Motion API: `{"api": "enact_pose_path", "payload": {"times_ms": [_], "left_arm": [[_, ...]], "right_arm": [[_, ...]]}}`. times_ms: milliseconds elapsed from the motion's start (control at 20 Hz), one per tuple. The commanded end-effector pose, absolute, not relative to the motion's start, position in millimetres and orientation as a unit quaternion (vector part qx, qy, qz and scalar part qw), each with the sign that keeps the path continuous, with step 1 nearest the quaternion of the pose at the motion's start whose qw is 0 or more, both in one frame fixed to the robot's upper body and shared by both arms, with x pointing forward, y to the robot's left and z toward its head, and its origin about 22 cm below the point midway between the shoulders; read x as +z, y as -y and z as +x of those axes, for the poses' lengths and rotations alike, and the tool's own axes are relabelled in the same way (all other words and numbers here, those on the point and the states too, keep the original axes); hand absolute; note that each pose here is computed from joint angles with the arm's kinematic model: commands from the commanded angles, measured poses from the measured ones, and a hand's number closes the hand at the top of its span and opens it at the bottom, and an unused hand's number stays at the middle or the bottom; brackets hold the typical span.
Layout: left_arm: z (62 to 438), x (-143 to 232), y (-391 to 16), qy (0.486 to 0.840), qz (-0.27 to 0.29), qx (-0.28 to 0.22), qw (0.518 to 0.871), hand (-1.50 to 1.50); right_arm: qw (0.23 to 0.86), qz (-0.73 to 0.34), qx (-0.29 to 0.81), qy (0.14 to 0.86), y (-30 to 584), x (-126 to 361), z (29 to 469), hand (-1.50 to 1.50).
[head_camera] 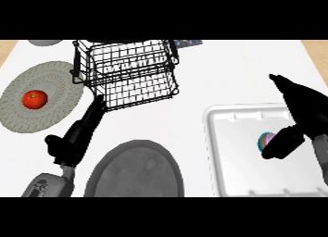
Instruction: Pick the cupcake from the tray and place it in the tiered basket
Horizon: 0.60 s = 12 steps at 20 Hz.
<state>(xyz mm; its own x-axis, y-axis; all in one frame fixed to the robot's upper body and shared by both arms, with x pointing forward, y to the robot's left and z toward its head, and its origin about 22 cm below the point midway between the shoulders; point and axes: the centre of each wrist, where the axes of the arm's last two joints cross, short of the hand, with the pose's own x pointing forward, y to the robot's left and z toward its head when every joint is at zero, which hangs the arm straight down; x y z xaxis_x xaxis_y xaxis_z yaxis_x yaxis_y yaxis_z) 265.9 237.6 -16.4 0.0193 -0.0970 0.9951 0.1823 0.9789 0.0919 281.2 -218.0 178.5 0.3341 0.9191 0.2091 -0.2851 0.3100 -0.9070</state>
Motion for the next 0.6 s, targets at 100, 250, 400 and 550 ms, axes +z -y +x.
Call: {"api": "enact_pose_path", "payload": {"times_ms": [100,250,400,550], "left_arm": [[271,-4,-226,0.692,-0.039,-0.095,0.714,0.00],[262,-14,-227,0.691,-0.032,-0.110,0.713,0.00],[264,-18,-248,0.694,-0.030,-0.105,0.711,0.00],[253,-24,-233,0.692,-0.036,-0.103,0.713,0.00]], "right_arm": [[0.733,-0.475,0.416,0.254,219,150,279,-1.50],[0.746,-0.470,0.408,0.235,227,151,284,-1.50],[0.765,-0.451,0.390,0.244,217,132,284,-1.50],[0.761,-0.449,0.388,0.264,234,100,271,-1.50]]}}
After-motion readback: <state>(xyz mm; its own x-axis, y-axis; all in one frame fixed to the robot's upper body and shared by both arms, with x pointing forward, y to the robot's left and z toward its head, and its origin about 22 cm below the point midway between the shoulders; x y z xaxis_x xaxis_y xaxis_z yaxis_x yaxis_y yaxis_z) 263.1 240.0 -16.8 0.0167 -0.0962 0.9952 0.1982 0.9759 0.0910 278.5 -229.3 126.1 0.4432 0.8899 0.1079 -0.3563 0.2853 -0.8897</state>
